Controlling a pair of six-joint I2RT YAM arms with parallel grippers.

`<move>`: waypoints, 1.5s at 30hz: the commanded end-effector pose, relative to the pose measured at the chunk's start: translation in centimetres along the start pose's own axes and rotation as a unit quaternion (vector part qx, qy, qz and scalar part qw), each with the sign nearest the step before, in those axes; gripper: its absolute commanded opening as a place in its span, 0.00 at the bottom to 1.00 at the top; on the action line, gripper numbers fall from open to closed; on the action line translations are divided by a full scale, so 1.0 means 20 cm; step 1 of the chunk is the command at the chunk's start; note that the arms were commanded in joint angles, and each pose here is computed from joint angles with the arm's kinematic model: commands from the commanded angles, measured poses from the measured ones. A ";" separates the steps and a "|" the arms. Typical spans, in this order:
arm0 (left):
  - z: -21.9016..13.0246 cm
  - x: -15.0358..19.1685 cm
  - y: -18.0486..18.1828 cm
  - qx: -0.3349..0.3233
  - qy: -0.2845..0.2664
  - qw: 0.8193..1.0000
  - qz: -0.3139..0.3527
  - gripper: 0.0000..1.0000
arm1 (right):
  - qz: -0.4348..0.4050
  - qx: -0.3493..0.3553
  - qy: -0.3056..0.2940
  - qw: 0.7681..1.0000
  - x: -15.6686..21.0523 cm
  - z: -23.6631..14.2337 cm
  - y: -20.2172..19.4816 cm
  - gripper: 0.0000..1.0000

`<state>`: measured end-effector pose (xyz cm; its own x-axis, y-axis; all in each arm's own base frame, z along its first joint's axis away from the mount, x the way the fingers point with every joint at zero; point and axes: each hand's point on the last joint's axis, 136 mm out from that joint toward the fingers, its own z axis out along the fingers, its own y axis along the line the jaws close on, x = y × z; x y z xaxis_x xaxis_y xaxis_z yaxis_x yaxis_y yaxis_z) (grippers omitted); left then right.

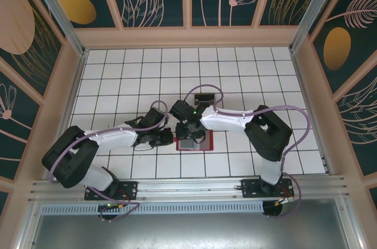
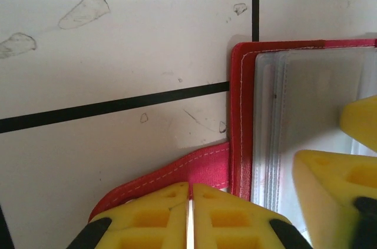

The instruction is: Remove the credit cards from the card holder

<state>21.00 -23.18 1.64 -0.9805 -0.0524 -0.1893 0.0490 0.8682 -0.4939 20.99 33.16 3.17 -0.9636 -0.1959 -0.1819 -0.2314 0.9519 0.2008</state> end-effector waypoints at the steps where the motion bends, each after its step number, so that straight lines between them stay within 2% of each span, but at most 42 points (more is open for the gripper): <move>1: -0.01 0.02 0.02 -0.009 0.002 1.000 -0.006 0.11 | 0.000 0.047 0.004 0.999 0.01 0.03 -0.05 0.51; 5: -0.01 0.03 0.03 -0.012 0.002 1.000 -0.005 0.11 | -0.010 0.092 0.011 0.996 0.03 0.06 -0.10 0.50; 8: -0.01 0.03 0.04 -0.013 0.002 1.000 -0.006 0.11 | -0.016 0.111 0.013 0.994 0.04 0.07 -0.12 0.45; 15: -0.02 0.03 0.04 -0.015 -0.001 1.000 -0.007 0.11 | -0.022 0.117 0.002 0.993 0.02 0.05 -0.10 0.18; 20: -0.06 -0.01 0.03 -0.016 -0.019 1.000 -0.008 0.11 | -0.023 0.069 -0.020 0.997 -0.03 -0.01 0.00 0.09; 28: -0.12 -0.05 -0.07 0.018 -0.036 0.999 -0.003 0.11 | -0.017 -0.029 -0.051 0.998 -0.09 -0.10 0.15 0.05; 32: -0.10 -0.04 -0.08 0.022 -0.026 0.999 -0.003 0.11 | -0.003 -0.046 -0.065 0.997 -0.10 -0.13 0.11 0.03; 39: -0.08 -0.06 -0.13 0.039 -0.015 0.999 -0.001 0.11 | 0.022 -0.118 -0.064 0.991 -0.07 -0.15 0.10 0.02; 43: -0.06 -0.07 -0.19 0.047 -0.006 0.999 0.009 0.11 | 0.035 -0.142 -0.064 0.987 -0.07 -0.16 0.08 0.08; 45: -0.04 -0.07 -0.22 0.047 0.000 0.999 0.017 0.11 | 0.039 -0.143 -0.066 0.987 -0.07 -0.16 0.07 0.16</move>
<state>21.68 -24.93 4.06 -0.9780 -0.0504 -0.2024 0.0682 0.8396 -0.5389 21.20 33.12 4.95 -0.9621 -0.1091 -0.2501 -0.2060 0.8913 0.4039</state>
